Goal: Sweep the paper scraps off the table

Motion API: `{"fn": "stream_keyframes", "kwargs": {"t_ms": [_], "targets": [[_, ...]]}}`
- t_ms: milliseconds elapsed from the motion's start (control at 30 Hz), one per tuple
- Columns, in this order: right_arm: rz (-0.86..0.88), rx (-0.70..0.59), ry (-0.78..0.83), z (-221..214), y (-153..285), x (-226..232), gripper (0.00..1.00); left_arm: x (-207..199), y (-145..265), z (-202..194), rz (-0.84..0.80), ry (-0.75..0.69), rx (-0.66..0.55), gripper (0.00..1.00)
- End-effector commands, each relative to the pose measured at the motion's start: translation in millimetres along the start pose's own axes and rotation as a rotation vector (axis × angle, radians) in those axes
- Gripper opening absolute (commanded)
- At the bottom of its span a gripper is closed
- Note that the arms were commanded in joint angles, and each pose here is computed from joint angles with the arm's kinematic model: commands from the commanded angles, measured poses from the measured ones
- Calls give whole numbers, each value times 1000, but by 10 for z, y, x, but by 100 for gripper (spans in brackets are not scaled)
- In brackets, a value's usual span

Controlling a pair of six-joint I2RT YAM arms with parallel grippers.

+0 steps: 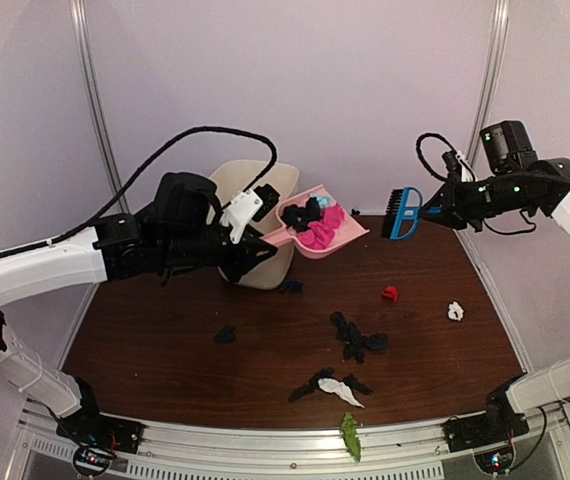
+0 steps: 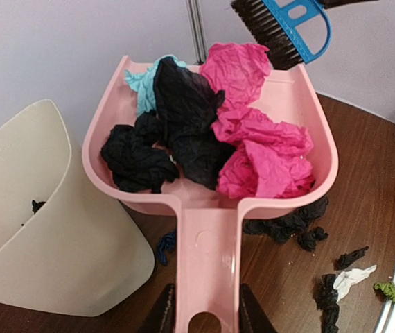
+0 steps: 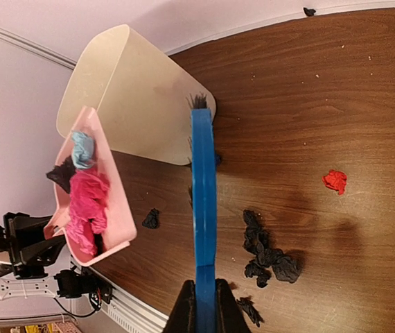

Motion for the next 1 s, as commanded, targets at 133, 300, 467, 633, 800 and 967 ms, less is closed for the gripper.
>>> {"fn": "stream_keyframes", "kwargs": {"t_ms": [133,300,467,633,800,967], "targets": [[-25,-35,-39,10,-78,-109,0,61,279,468,65,140,-81,0],[-21,-21,-42,-18,-144,-132,0,85,372,605,77,216,-115,0],[-20,-10,-45,-62,-178,-156,0,157,419,722,125,274,-138,0],[-26,4,-52,-148,-203,-195,0,203,417,783,145,330,-138,0],[-25,10,-60,-182,-237,-214,0,312,448,897,154,427,-169,0],[-18,11,-70,-179,-276,-222,0,449,406,926,177,531,-159,0]]}}
Point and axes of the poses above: each gripper's point midway between its finger pads, its own y axis back along the fingers, its own x axis along the line the jaws close on, z = x × y, the point moved 3 cm from there along y, back along the fingers, and after that the axes turned 13 degrees about y, right-handed, at the moved point
